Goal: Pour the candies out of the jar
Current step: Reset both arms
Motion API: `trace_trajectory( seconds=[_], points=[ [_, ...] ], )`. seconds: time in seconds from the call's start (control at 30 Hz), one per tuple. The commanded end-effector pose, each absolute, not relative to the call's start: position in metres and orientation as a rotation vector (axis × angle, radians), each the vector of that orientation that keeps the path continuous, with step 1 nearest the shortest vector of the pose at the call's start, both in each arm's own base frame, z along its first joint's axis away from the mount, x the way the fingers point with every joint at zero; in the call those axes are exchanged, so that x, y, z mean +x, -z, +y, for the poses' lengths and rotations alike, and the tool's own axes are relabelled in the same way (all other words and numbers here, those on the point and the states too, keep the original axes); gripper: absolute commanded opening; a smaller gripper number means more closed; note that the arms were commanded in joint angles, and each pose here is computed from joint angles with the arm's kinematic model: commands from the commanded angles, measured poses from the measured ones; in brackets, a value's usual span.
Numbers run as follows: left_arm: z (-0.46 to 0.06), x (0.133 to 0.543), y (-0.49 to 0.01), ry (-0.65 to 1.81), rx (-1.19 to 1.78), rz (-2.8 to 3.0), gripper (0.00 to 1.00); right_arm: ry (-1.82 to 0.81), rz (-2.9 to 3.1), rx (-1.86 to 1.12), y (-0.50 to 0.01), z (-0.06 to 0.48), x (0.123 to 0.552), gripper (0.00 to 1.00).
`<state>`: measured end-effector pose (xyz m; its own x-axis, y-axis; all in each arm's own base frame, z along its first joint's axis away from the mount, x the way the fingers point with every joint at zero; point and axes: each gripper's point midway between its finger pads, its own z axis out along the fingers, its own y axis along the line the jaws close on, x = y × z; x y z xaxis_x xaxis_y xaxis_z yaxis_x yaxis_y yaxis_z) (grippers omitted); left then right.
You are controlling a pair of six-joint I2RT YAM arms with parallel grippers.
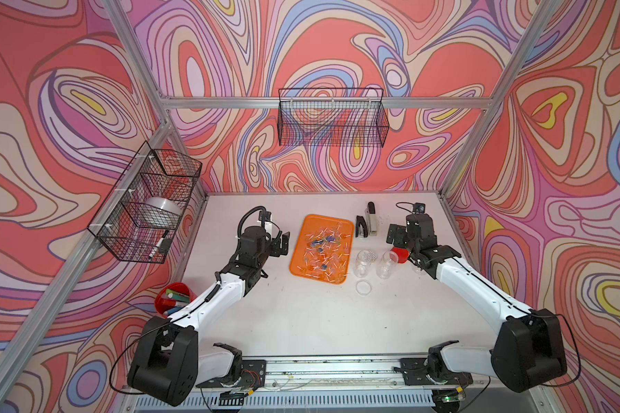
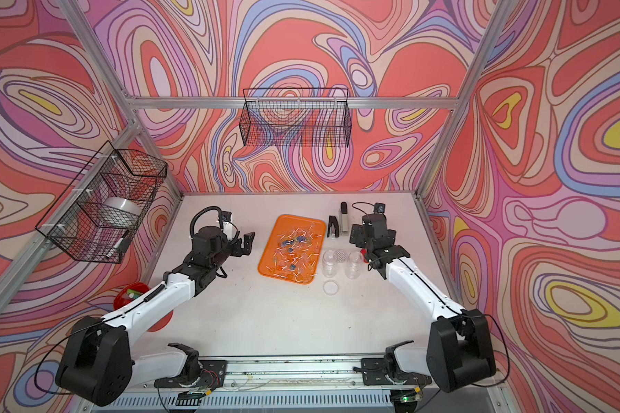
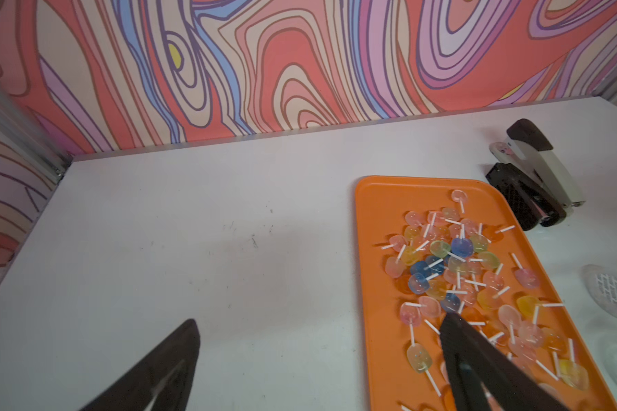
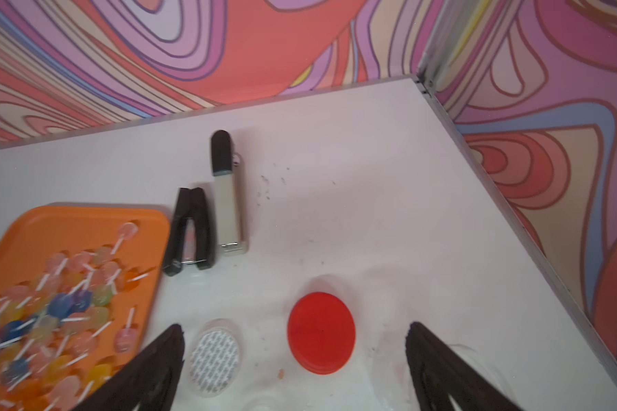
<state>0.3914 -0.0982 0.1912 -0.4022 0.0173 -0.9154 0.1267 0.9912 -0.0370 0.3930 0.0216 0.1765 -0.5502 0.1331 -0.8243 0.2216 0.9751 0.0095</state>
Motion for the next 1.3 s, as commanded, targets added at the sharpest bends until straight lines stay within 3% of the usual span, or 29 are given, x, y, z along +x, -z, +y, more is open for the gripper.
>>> trace_trajectory(
  seconds=[0.0,0.47,0.8,1.27],
  points=[
    [-0.07,0.383,-0.189,0.051,-0.067,1.994,1.0,0.101,2.074,0.308,-0.178,-0.002,0.402,0.98],
    [-0.002,0.359,-0.148,-0.205,-0.239,2.047,1.0,0.028,1.948,0.257,-0.129,-0.018,0.41,0.98],
    [0.001,0.368,-0.131,-0.244,-0.157,1.986,1.0,0.123,1.911,0.185,-0.11,-0.024,0.424,0.95],
    [-0.006,0.382,-0.13,-0.271,0.0,1.866,1.0,0.133,1.848,0.175,-0.093,-0.025,0.425,0.98]
  ],
)
